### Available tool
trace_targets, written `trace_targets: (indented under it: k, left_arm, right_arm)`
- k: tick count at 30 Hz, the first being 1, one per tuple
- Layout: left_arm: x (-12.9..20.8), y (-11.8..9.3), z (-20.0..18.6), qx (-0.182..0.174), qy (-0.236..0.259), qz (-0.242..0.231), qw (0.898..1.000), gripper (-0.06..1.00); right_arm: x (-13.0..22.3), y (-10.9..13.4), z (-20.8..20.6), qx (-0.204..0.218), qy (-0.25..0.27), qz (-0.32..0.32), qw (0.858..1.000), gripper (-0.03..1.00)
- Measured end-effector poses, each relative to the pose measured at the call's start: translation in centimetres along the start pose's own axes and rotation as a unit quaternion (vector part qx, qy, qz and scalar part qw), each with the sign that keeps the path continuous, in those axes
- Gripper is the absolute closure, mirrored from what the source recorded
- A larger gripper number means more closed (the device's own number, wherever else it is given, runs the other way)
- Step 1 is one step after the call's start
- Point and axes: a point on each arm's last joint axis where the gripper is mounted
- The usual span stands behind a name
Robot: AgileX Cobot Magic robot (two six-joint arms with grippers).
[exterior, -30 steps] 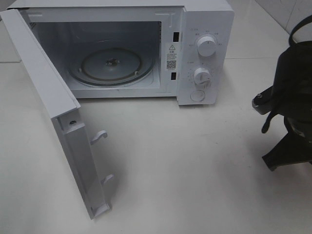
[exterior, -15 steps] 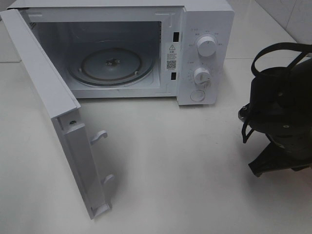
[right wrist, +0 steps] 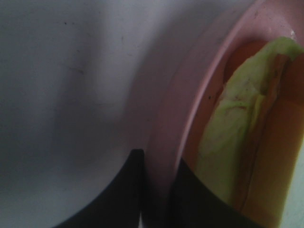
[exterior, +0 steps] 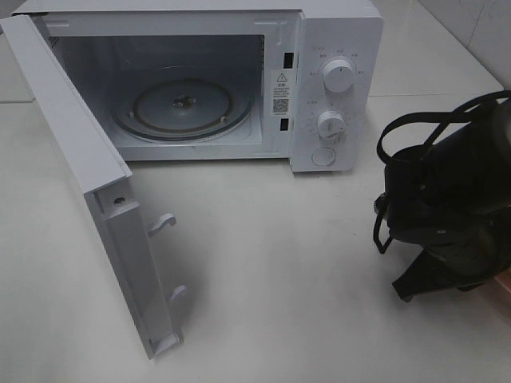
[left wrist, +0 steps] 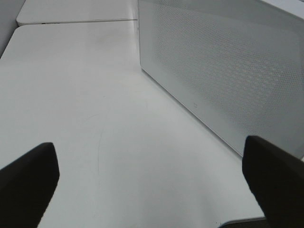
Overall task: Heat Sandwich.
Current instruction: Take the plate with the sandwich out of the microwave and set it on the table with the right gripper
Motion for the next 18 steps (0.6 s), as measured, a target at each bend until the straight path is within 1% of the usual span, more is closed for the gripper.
trace_targets:
  k: [11,18]
  left_arm:
    - [0.0,0.0,0.0,0.000,0.000,0.000,1.000,-0.05]
    - [0.0,0.0,0.0,0.000,0.000,0.000,1.000,-0.05]
  right_arm:
    - [0.0,1.4,1.4,0.004,-0.012,0.001,1.000,0.84]
    - [0.0,1.5,1.5,0.004,-0.012,0.006,1.000,0.82]
Point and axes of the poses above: a point on each arm's last joint axis where the gripper is mounted, z pointing out along that axis toward the gripper, y along the wrist's bending axis when the last joint is at zero, x = y × z, and after that the axes turned 14 degrees about z, right-handed
